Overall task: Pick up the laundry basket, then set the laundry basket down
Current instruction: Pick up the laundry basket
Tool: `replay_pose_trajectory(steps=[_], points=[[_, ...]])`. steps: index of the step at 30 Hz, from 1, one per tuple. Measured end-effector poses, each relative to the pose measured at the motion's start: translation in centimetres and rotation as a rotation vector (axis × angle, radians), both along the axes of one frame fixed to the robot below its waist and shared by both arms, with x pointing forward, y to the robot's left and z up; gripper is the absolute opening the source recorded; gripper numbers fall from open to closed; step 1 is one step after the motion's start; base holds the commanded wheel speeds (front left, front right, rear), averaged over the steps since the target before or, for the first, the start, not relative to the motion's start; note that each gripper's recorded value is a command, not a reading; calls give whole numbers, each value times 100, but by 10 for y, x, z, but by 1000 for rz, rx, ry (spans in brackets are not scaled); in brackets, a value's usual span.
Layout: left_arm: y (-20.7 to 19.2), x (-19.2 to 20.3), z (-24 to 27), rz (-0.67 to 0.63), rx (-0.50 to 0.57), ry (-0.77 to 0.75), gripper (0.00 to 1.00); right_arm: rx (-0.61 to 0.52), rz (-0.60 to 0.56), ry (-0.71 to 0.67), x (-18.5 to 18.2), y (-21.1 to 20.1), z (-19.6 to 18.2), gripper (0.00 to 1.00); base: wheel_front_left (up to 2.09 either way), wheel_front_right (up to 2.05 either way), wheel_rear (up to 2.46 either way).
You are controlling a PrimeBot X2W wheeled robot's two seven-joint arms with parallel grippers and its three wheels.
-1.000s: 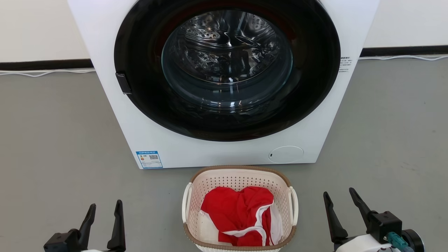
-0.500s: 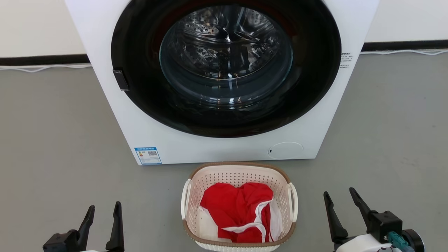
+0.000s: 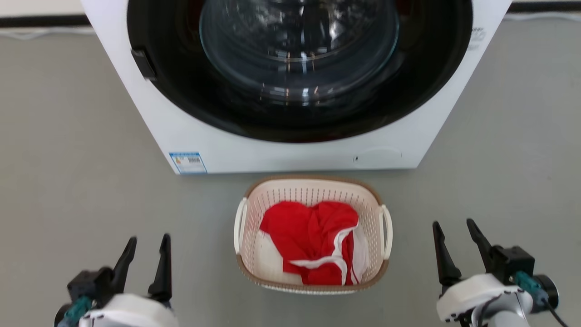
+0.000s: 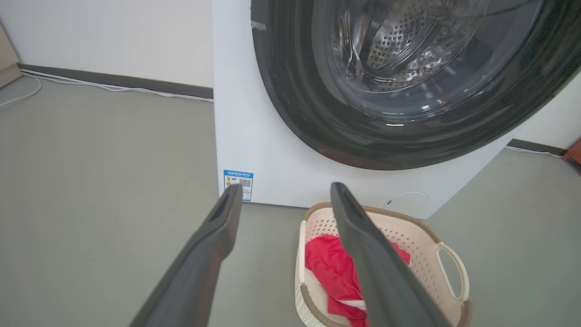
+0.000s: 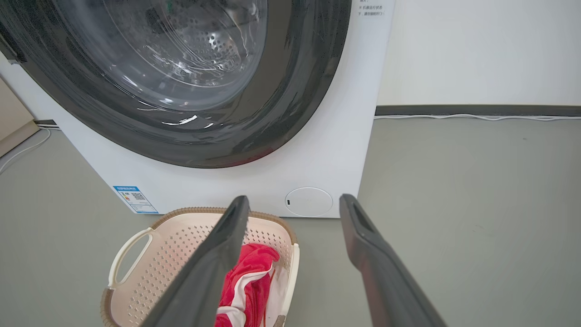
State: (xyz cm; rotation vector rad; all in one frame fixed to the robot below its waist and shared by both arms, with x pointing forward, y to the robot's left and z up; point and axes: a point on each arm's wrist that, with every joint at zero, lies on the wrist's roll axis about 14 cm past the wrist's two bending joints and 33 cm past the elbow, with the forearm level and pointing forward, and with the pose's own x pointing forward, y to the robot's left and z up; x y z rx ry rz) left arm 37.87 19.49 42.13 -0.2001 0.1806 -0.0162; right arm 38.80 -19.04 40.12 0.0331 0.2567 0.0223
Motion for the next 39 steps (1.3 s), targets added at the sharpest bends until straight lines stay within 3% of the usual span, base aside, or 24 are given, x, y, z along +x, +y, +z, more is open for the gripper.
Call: replay_pose_trajectory(steps=[10, 23, 39], points=[[-21, 41, -28, -55, -57, 62, 100, 2, 36, 87, 36, 11, -35, 100, 0, 0, 0], [-57, 97, -106, -140, -114, 234, 100, 13, 37, 276, 85, 16, -120, 100, 0, 0, 0], [-83, 112, -182, -224, -119, 390, 100, 12, 43, 403, 88, 16, -185, 100, 0, 0, 0]])
